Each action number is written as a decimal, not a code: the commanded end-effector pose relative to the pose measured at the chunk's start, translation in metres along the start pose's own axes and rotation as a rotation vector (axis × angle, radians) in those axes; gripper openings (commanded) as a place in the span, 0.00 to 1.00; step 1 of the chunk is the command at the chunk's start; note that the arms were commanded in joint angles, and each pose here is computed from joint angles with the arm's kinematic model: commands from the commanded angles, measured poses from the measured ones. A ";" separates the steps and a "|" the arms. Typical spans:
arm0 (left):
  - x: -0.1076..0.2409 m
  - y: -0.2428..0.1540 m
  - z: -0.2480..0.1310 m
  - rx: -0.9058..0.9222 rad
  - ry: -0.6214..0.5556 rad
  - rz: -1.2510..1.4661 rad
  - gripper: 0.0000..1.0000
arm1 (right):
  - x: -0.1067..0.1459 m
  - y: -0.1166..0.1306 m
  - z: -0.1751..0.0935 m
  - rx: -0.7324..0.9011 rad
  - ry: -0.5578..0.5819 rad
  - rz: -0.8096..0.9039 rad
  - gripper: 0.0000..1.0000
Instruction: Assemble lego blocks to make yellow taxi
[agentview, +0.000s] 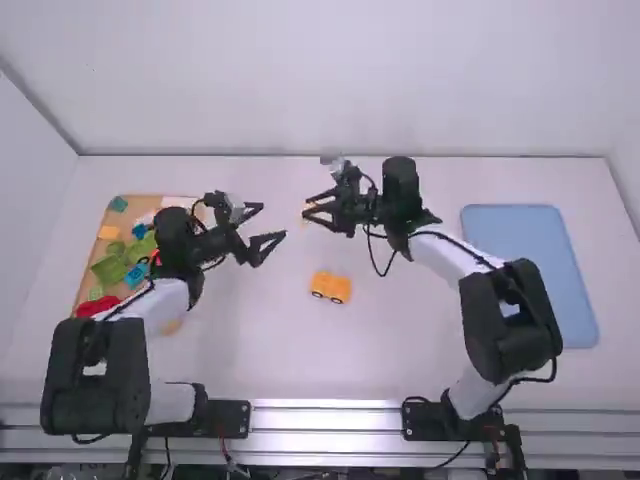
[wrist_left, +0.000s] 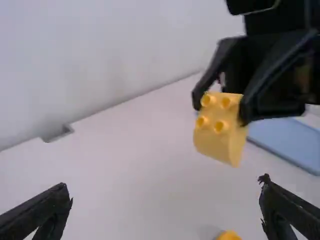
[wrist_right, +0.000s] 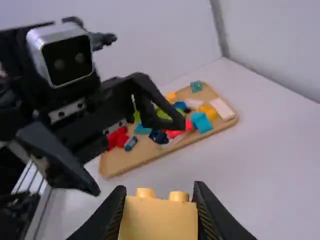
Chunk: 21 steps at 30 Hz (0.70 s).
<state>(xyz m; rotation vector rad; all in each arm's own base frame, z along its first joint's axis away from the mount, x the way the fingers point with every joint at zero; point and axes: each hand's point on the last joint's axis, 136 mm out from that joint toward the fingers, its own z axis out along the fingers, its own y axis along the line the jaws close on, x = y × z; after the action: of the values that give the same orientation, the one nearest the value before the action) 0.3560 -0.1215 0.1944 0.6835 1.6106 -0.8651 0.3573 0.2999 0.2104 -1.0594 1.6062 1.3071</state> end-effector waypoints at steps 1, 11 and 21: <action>-0.011 -0.037 -0.008 0.249 -0.007 -0.002 0.99 | -0.013 0.021 0.005 -0.122 0.001 -0.205 0.13; 0.005 -0.051 -0.006 0.329 0.032 0.062 0.99 | -0.005 0.044 0.012 -0.204 0.108 -0.321 0.13; 0.017 -0.067 0.014 0.348 0.069 0.128 0.99 | -0.001 0.052 0.012 -0.234 0.120 -0.321 0.13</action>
<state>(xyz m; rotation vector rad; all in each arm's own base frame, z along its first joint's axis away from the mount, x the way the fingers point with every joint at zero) 0.3027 -0.1678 0.1837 1.0237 1.5072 -1.0844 0.3088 0.3144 0.2175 -1.4690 1.3861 1.2674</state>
